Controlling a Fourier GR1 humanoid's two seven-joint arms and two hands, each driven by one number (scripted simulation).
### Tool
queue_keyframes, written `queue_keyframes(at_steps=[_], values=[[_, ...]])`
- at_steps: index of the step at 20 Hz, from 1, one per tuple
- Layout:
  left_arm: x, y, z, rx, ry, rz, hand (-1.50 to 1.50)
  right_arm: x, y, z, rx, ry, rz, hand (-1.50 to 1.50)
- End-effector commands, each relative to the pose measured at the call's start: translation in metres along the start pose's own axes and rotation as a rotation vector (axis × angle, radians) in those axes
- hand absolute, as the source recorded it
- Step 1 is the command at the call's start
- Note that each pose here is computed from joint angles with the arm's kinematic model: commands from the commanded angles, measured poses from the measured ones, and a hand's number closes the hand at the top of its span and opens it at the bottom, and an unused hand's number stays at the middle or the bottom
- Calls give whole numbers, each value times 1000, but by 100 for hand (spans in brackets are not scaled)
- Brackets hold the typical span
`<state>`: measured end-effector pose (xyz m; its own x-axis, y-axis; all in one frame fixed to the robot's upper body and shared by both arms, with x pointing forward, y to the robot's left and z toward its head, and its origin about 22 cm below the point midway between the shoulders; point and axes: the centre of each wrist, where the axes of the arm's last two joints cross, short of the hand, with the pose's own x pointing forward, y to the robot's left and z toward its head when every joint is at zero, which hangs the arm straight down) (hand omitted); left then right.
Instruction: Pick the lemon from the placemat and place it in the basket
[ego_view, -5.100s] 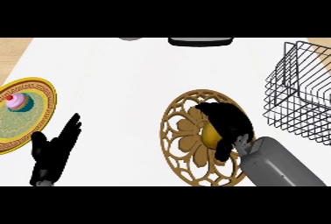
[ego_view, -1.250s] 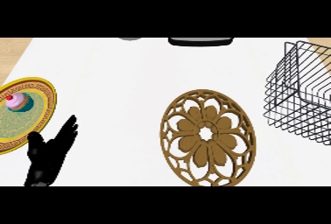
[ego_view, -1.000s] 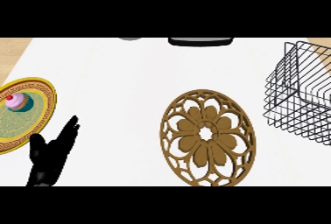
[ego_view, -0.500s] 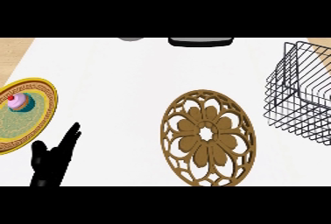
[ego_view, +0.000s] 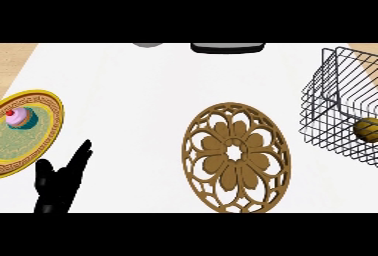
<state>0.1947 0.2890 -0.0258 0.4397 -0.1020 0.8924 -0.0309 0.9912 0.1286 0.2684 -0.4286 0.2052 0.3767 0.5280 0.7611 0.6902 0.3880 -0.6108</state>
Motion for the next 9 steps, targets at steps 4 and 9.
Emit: queue_keyframes(at_steps=[4,9], values=[[-21,17,0,24,112,5,0,-21,-51,1,-104,74,-116,-150],[-36,18,2,51,95,-5,0,-66,-95,6,-143,124,-105,-150]])
